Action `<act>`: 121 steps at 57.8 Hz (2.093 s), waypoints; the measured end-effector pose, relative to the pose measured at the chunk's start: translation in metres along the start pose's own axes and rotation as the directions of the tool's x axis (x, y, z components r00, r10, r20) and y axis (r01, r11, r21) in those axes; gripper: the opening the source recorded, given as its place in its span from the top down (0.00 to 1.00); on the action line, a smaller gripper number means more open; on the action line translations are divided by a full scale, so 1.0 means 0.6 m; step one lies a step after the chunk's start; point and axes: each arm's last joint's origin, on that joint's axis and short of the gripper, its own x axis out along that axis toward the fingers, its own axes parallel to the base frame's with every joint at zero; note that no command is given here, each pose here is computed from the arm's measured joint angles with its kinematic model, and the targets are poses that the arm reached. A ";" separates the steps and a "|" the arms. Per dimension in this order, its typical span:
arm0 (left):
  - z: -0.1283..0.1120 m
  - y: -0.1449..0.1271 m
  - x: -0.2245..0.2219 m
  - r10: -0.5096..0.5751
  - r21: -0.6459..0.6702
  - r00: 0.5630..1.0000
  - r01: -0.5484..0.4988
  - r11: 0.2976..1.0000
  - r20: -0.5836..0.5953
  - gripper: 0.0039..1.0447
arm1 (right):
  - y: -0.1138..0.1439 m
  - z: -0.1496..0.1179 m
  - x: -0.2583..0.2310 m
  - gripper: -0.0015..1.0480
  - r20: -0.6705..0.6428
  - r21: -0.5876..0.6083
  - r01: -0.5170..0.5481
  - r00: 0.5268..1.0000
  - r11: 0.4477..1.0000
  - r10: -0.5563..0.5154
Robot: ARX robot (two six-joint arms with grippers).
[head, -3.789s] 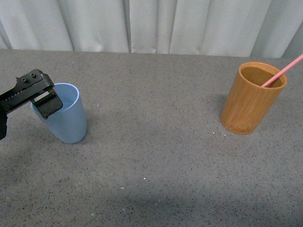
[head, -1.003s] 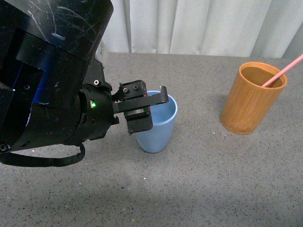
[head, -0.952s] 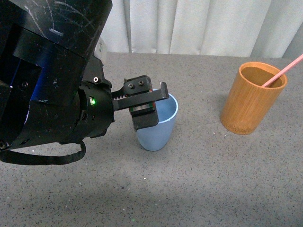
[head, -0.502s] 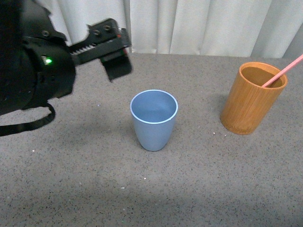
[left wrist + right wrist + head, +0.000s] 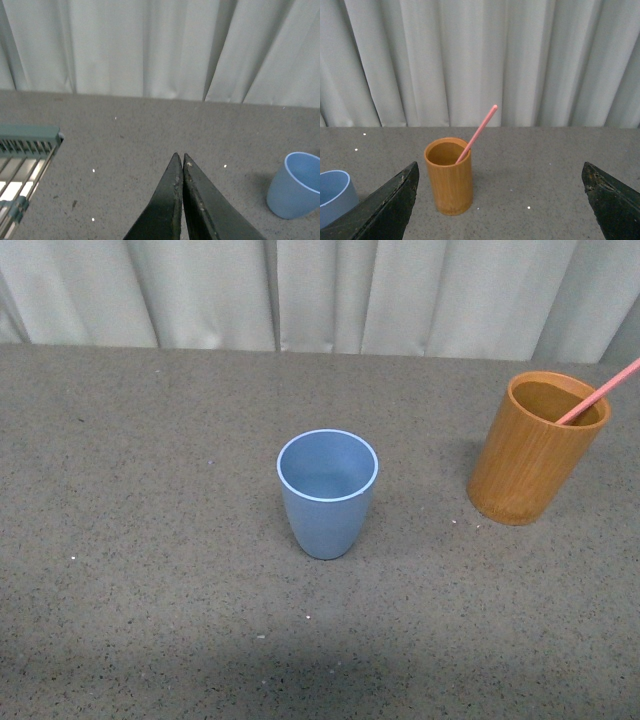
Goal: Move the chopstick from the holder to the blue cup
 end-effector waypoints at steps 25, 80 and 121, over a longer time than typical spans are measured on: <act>0.007 0.000 -0.032 -0.001 0.009 0.996 0.001 1.000 0.085 0.76 | -0.002 0.001 0.006 0.09 -0.002 -0.015 0.085 0.996 0.996 -0.085; 0.007 0.000 -0.032 -0.001 0.011 0.996 0.000 1.000 0.086 0.06 | 0.012 -0.053 0.297 0.09 -0.411 0.053 0.290 0.878 0.955 -0.244; 0.007 0.000 -0.032 -0.001 0.011 0.996 0.000 1.000 0.086 0.06 | 0.065 -0.042 0.395 0.09 -0.380 0.083 0.279 0.896 0.957 -0.229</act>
